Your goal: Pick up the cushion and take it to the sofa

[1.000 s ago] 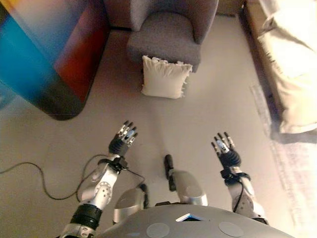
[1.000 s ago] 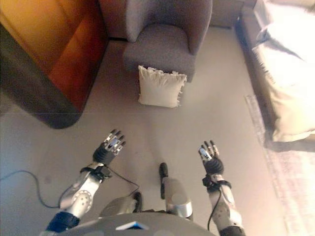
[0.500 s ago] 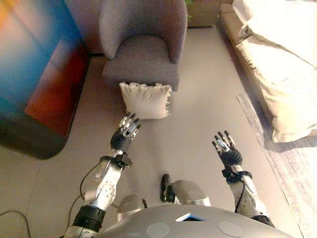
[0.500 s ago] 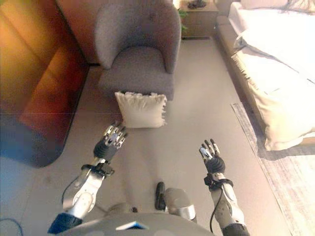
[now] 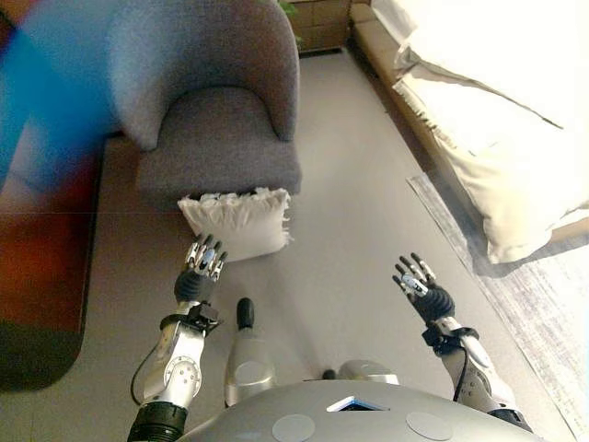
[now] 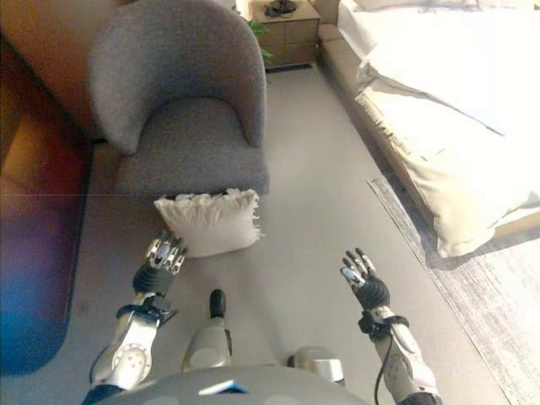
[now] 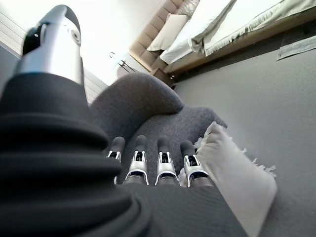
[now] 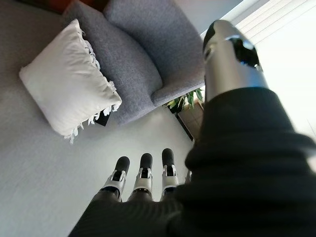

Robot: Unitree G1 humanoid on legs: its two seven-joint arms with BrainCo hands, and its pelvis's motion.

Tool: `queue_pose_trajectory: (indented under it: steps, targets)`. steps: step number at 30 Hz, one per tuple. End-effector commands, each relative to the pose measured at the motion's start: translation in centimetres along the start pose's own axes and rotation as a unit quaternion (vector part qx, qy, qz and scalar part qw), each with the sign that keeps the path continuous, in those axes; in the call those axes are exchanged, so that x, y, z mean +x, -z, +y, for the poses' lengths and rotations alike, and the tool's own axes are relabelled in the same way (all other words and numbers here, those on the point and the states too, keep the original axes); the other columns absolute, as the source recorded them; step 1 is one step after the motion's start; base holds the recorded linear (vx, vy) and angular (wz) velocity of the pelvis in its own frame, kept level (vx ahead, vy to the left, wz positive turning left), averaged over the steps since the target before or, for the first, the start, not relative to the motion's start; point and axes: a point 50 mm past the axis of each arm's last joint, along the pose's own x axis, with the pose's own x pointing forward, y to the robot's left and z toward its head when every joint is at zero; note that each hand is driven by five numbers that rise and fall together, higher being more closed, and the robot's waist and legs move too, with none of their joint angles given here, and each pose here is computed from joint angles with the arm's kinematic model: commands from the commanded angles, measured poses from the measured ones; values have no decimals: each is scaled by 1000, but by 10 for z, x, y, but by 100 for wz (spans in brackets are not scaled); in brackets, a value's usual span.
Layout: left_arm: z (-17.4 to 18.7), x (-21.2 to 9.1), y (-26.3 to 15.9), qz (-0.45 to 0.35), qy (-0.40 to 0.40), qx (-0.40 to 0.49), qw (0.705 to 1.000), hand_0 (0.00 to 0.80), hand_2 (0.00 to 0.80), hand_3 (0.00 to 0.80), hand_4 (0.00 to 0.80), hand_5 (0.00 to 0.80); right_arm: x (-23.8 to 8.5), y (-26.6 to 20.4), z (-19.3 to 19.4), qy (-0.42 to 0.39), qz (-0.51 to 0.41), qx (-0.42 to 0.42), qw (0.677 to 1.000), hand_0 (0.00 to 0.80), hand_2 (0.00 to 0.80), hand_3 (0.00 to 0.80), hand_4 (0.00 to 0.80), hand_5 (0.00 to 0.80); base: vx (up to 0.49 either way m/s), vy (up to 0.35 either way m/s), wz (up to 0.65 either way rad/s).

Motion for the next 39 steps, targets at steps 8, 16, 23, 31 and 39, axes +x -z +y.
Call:
queue_pose_trajectory:
  steps: [8,16,23,31,39]
  targets:
    - [-30,17,-41,-57,92,62,992,0,0,0,0,0,19,-16,34,-2,-84,24,996,0,0,0,0,0,356,348,7]
    - [-29,16,-41,-52,106,81,990,0,0,0,0,0,7,-23,19,5,-92,31,995,0,0,0,0,0,277,-9,-1]
    - [-25,8,-29,-21,107,96,989,0,0,0,0,0,15,-19,15,10,-84,65,994,0,0,0,0,0,229,-58,45]
    - [-21,4,-28,-21,88,80,993,0,0,0,0,0,19,-19,26,-15,-72,39,997,0,0,0,0,0,179,-78,4]
    - [-30,3,-14,-11,79,38,996,0,0,0,0,0,18,-23,20,-21,-56,9,998,0,0,0,0,0,113,-118,10]
